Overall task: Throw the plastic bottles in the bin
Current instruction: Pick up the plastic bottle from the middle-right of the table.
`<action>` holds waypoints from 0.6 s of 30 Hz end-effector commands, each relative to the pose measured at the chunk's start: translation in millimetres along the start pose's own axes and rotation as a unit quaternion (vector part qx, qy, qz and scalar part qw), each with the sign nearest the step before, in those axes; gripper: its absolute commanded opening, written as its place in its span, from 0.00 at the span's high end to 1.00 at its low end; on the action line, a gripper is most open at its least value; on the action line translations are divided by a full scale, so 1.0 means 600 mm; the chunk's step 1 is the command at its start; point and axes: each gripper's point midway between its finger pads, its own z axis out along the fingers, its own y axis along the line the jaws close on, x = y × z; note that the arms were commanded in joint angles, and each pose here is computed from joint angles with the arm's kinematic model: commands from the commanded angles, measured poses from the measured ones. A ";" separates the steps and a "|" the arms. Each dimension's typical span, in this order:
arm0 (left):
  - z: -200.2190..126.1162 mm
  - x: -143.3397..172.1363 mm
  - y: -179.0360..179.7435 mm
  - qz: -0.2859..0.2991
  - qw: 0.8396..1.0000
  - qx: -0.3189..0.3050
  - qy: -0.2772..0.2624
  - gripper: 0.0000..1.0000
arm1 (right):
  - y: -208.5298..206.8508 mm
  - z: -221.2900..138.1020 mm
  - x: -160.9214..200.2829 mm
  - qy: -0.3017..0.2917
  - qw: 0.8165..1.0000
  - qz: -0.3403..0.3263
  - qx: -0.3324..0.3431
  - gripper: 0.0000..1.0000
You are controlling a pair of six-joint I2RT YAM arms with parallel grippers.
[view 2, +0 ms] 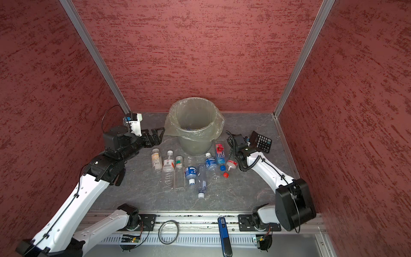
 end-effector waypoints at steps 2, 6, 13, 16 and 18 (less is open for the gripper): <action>-0.014 0.053 0.036 -0.005 0.999 -0.026 0.024 0.00 | 0.029 0.015 -0.041 -0.013 0.999 0.008 -0.033 0.15; -0.018 0.102 0.068 -0.026 0.997 -0.049 0.047 0.01 | 0.038 0.049 -0.041 0.005 1.000 0.000 -0.020 0.17; -0.030 0.158 0.111 -0.065 0.992 -0.090 0.064 0.00 | 0.023 0.098 -0.012 0.032 0.999 -0.006 0.002 0.22; -0.025 0.177 0.116 -0.076 0.990 -0.092 0.077 0.00 | 0.017 0.108 0.003 0.040 0.999 -0.004 -0.001 0.25; -0.020 0.191 0.118 -0.083 0.989 -0.089 0.087 0.01 | 0.015 0.108 0.010 0.038 0.999 -0.005 -0.007 0.29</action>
